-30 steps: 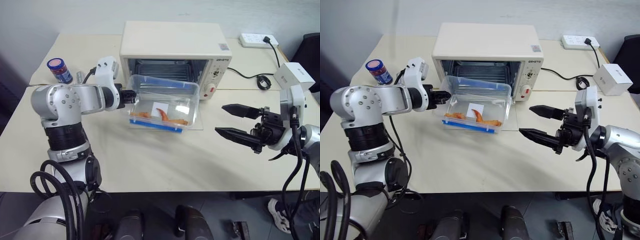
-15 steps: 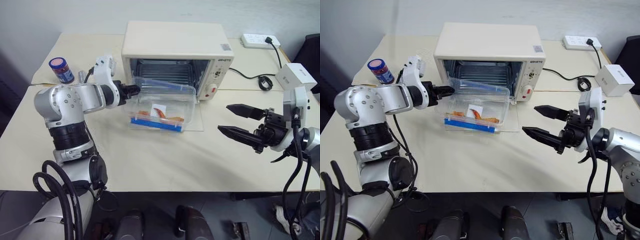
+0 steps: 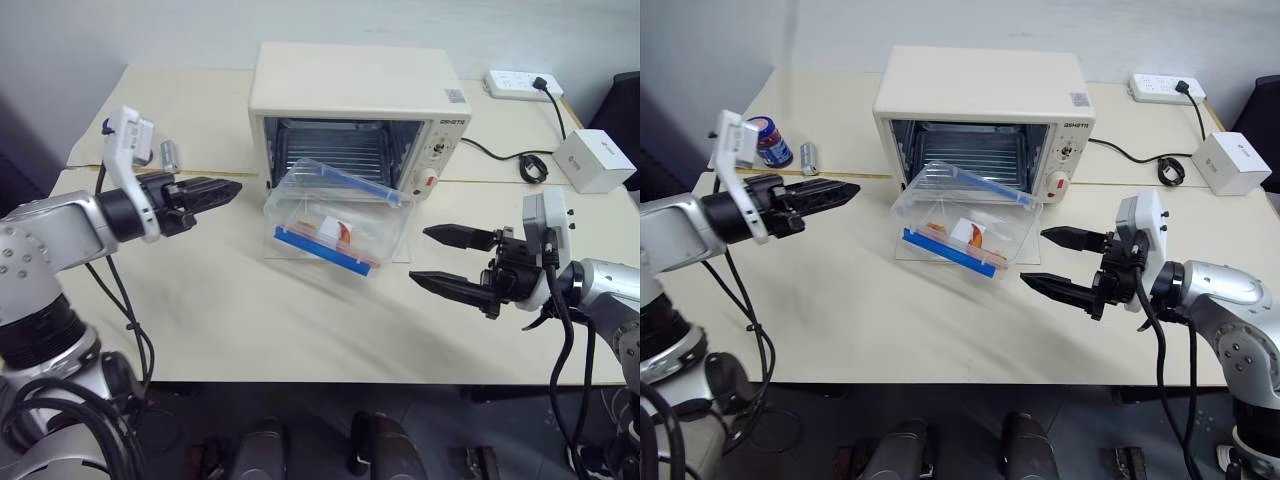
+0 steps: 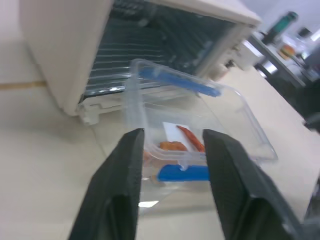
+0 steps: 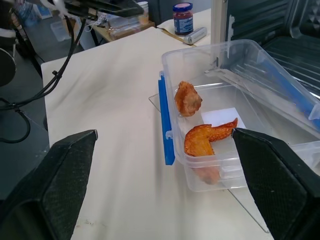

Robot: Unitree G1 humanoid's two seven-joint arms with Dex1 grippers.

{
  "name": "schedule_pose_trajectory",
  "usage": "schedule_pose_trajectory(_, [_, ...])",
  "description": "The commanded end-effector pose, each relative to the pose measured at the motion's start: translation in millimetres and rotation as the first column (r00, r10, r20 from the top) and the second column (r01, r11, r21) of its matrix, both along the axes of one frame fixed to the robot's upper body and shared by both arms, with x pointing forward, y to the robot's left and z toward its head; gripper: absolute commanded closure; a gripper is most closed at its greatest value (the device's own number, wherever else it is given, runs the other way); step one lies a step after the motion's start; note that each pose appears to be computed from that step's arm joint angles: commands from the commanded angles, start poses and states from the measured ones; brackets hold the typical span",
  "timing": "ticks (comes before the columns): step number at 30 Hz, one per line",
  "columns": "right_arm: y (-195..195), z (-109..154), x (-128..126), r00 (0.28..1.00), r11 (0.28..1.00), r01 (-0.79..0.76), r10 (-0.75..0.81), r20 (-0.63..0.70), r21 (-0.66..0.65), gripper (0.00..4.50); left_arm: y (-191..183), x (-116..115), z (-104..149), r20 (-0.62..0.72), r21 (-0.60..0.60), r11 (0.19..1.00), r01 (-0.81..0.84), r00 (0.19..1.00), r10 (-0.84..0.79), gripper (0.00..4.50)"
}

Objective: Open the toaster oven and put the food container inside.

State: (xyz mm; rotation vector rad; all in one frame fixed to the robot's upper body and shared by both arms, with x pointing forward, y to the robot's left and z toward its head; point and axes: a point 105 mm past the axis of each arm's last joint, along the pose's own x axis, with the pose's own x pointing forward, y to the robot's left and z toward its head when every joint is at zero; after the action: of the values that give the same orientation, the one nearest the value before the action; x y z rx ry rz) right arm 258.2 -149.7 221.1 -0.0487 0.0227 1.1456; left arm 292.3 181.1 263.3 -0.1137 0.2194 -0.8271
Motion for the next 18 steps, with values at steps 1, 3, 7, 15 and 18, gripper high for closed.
schedule_pose_trajectory(1, [21, -6, -15, 0.995, 0.995, -0.095, 0.095, -0.023, -0.009, 1.25, -20, -26, -10, 0.018, 0.081, 0.971, 0.225, 0.974, -0.227, 3.75])
schedule_pose_trajectory(3, [29, -15, -18, 0.991, 0.992, -0.123, 0.121, -0.047, -0.029, 1.94, -21, -25, -21, 0.003, 0.125, 0.958, 0.258, 0.965, -0.261, 4.38])
schedule_pose_trajectory(7, [42, -32, -13, 0.991, 0.989, -0.125, 0.12, -0.06, -0.082, 3.34, -29, -21, -38, -0.007, 0.188, 0.921, 0.34, 0.939, -0.345, 4.5])
schedule_pose_trajectory(15, [54, -52, 32, 0.999, 0.977, 0.032, -0.025, 0.036, -0.212, 4.27, -51, 11, -60, 0.012, 0.246, 0.901, 0.358, 0.928, -0.373, 4.5])
schedule_pose_trajectory(18, [53, -53, 51, 0.993, 0.964, 0.1, -0.08, 0.09, -0.246, 4.27, -59, 21, -63, 0.028, 0.25, 0.9, 0.358, 0.926, -0.376, 4.5])
